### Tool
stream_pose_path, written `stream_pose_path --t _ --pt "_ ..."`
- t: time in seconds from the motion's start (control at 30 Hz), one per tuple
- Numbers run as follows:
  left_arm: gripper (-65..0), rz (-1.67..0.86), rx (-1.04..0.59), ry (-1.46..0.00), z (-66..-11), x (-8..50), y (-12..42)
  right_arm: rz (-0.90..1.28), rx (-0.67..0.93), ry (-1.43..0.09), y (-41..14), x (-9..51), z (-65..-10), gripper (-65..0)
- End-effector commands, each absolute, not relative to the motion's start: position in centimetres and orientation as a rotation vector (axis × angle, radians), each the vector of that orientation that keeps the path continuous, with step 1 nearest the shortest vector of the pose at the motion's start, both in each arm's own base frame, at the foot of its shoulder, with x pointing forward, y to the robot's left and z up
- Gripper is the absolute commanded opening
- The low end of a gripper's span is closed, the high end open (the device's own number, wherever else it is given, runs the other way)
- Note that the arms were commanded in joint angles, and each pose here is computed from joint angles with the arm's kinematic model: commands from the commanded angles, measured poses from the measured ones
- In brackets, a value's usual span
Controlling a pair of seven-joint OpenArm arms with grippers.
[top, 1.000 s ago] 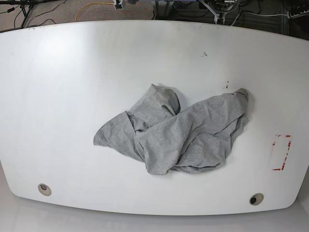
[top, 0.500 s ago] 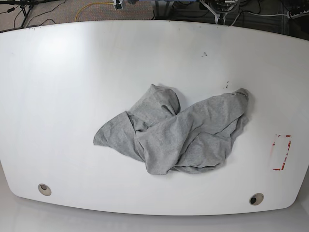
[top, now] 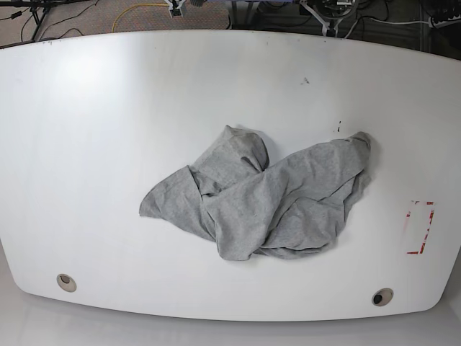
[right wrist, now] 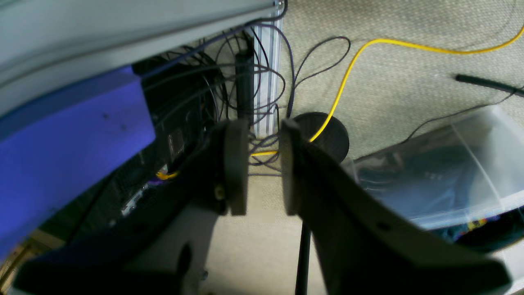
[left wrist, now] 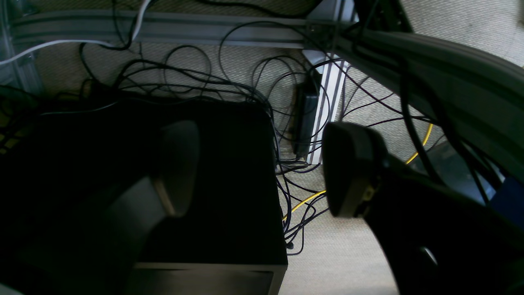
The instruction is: Fold the T-shirt properly
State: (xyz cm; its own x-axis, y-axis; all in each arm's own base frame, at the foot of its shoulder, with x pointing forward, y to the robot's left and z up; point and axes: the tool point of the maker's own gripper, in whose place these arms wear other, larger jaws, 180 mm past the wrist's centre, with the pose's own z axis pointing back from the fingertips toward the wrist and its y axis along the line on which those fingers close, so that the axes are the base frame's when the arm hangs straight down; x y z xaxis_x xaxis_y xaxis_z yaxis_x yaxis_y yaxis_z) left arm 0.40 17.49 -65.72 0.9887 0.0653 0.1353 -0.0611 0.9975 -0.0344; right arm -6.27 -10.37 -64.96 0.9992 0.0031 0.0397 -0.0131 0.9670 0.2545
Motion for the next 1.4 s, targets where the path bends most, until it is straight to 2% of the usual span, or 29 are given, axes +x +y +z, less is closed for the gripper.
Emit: stream_pose_path --t 0.0,1.37 --pt "-20.8 0.068 -0.027 -0.142 -65.7 0.5 17.8 0.01 0.253 -0.026 -10.7 -7.0 -64.9 -52.0" --pt "-20.9 0.071 -0.031 -0.17 -65.6 1.5 17.5 0.007 0.256 -0.022 -10.8 -7.1 -64.9 -51.5"
